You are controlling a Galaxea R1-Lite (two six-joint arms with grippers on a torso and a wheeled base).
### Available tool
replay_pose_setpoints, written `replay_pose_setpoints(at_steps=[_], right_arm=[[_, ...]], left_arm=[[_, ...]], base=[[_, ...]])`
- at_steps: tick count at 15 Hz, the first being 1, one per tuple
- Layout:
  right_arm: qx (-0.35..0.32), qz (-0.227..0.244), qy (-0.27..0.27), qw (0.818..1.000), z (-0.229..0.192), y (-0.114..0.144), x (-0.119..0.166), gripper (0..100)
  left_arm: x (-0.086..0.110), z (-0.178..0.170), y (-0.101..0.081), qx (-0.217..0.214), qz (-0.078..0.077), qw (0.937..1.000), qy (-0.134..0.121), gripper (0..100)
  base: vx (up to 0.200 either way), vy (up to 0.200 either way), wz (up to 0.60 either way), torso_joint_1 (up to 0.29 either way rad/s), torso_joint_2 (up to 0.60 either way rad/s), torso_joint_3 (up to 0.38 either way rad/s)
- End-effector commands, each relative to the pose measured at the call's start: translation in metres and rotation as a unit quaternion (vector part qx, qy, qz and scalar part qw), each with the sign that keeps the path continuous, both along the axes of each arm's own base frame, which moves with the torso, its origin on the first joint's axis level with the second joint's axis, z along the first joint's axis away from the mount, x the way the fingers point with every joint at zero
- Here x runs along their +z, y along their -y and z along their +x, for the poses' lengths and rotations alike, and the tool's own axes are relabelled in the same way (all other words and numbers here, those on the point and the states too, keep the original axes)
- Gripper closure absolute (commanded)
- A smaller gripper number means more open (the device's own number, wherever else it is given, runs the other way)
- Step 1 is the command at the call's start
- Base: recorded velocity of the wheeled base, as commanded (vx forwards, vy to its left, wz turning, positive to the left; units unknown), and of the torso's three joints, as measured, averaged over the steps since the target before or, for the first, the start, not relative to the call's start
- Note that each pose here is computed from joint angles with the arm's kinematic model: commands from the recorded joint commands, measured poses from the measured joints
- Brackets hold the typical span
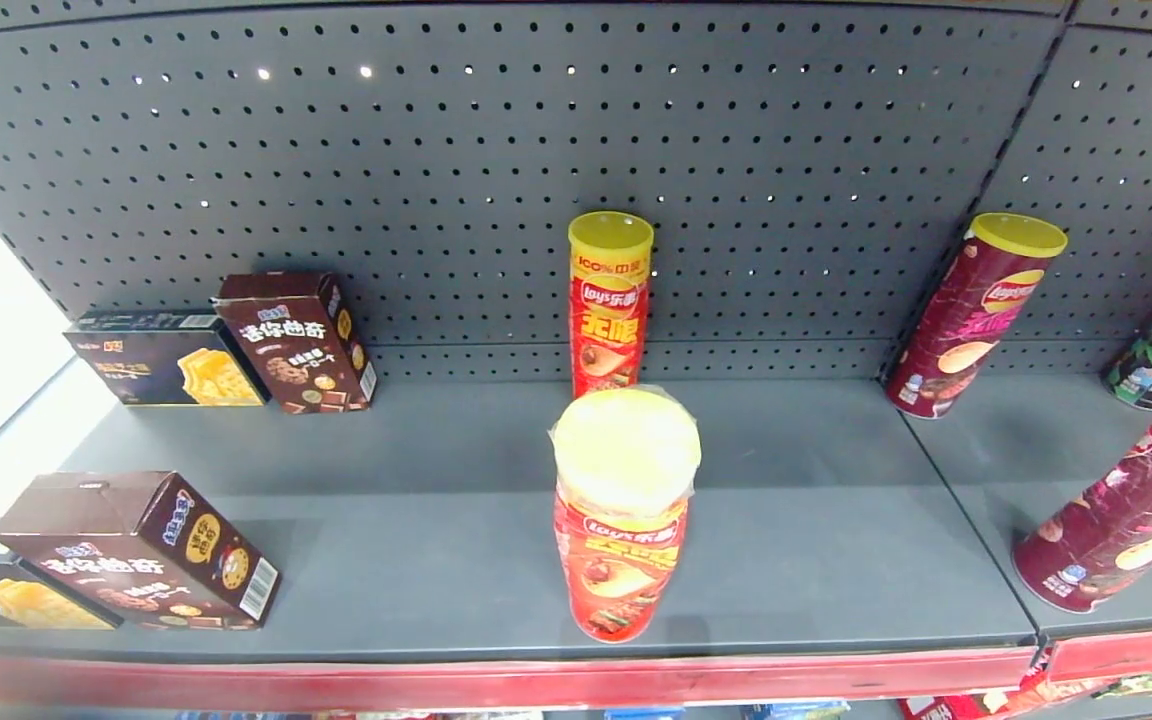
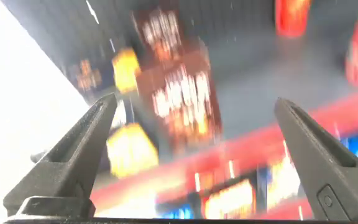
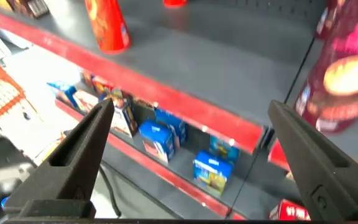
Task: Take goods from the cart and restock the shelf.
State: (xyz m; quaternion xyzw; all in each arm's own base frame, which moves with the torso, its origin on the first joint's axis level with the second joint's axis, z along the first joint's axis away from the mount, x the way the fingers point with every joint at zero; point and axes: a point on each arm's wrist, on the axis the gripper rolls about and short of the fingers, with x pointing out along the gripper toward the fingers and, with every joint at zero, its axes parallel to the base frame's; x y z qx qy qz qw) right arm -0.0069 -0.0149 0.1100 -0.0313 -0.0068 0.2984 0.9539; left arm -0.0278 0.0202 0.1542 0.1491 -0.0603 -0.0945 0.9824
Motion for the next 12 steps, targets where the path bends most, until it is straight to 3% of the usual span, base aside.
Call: replay_pose_setpoints(at_steps=[1,5,7,8,10,12], right_arm=[[-0.001,0.004,0.004,1.000,-0.003,0.003,-0.020,0],[-0.038,-0.013,-0.015,0.999,-0.001,0.000,-0.026,0],[-0.041,-0.014,-0.016,0.999,-0.001,0.000,-0.026,0],[-0.173,-0.052,-0.087,0.980,0.008,-0.010,-0.025,0],[-0.269,-0.050,-0.100,0.956,0.008,-0.010,-0.025,0],[-0.370,-0.021,-0.071,0.926,0.001,-0.010,-0.025,0]], left_arm=[[-0.020,-0.015,-0.007,-0.001,-0.008,0.9997,0.024,0],[-0.056,-0.001,0.001,-0.024,0.021,0.9988,-0.037,0],[-0.057,-0.001,0.001,-0.025,0.023,0.9987,-0.038,0],[-0.067,0.002,0.004,-0.045,0.032,0.9969,-0.056,0],[-0.068,0.002,0.006,-0.016,0.022,0.9975,-0.065,0],[-0.066,0.006,0.011,0.047,0.022,0.9936,-0.100,0]], base=[[0.000,0.000,0.00,0.000,0.00,0.000],[0.000,0.000,0.00,0.000,0.00,0.000],[0.000,0.000,0.00,0.000,0.00,0.000],[0.000,0.000,0.00,0.000,0.00,0.000],[0.000,0.000,0.00,0.000,0.00,0.000],[0.000,0.000,0.00,0.000,0.00,0.000]])
